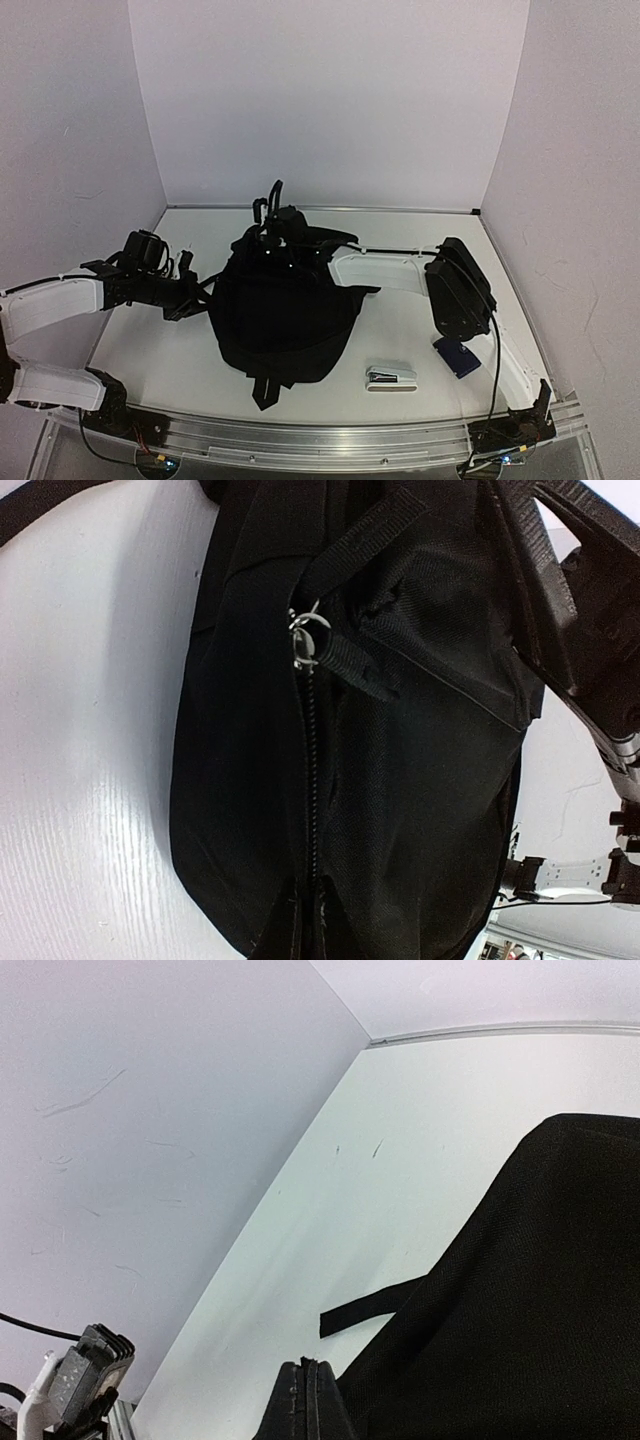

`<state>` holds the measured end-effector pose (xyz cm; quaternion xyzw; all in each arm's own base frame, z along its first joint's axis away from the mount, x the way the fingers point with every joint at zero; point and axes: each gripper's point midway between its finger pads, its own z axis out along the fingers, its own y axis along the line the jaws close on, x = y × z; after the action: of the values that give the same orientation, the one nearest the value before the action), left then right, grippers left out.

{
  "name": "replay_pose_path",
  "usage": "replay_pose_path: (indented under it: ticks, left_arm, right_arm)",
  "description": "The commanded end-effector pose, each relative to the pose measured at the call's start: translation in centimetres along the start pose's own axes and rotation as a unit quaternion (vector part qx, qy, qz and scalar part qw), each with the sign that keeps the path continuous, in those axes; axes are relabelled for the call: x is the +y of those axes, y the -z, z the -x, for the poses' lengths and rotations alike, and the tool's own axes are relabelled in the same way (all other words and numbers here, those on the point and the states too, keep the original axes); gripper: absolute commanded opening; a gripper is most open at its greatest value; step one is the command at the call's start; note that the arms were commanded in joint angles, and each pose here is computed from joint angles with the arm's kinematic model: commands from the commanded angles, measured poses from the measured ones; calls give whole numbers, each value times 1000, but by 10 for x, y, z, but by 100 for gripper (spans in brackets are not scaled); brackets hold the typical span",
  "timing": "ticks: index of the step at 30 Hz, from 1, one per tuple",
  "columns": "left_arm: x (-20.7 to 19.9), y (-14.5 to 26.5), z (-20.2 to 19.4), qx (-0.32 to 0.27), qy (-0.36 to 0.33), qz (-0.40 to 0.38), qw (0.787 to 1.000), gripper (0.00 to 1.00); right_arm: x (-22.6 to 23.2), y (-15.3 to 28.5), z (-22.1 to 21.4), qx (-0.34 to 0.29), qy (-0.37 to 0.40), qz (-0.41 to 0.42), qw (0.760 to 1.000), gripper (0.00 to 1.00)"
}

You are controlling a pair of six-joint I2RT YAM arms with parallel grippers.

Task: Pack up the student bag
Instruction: Unzip the student bag at the center of the board.

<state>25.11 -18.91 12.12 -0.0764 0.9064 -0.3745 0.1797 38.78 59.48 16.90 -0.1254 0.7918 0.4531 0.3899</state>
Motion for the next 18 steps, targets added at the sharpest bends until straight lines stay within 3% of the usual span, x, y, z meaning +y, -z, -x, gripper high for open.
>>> replay_pose_path:
  ticks: [1,5,6,10,11,13,18]
  left_arm:
    - [-13,2,6,-18,-26,-29,999,0]
    - [-6,4,10,-35,-13,-8,999,0]
    - [-2,5,12,-41,-9,1,999,0]
    - [2,14,29,-54,1,-1,999,0]
    - [4,18,37,-60,4,-2,998,0]
    - [5,22,53,-70,-5,2,998,0]
    - [3,28,107,-97,-43,9,994,0]
  right_arm:
    - [38,-7,0,-21,-5,63,998,0]
    - [46,5,14,-33,6,64,997,1]
    - [49,11,20,-38,11,63,997,8]
    - [54,48,53,-80,38,24,996,60]
    - [53,60,59,-89,48,11,995,67]
    - [49,82,71,-104,65,-18,992,77]
    - [15,134,82,-113,93,-124,981,89]
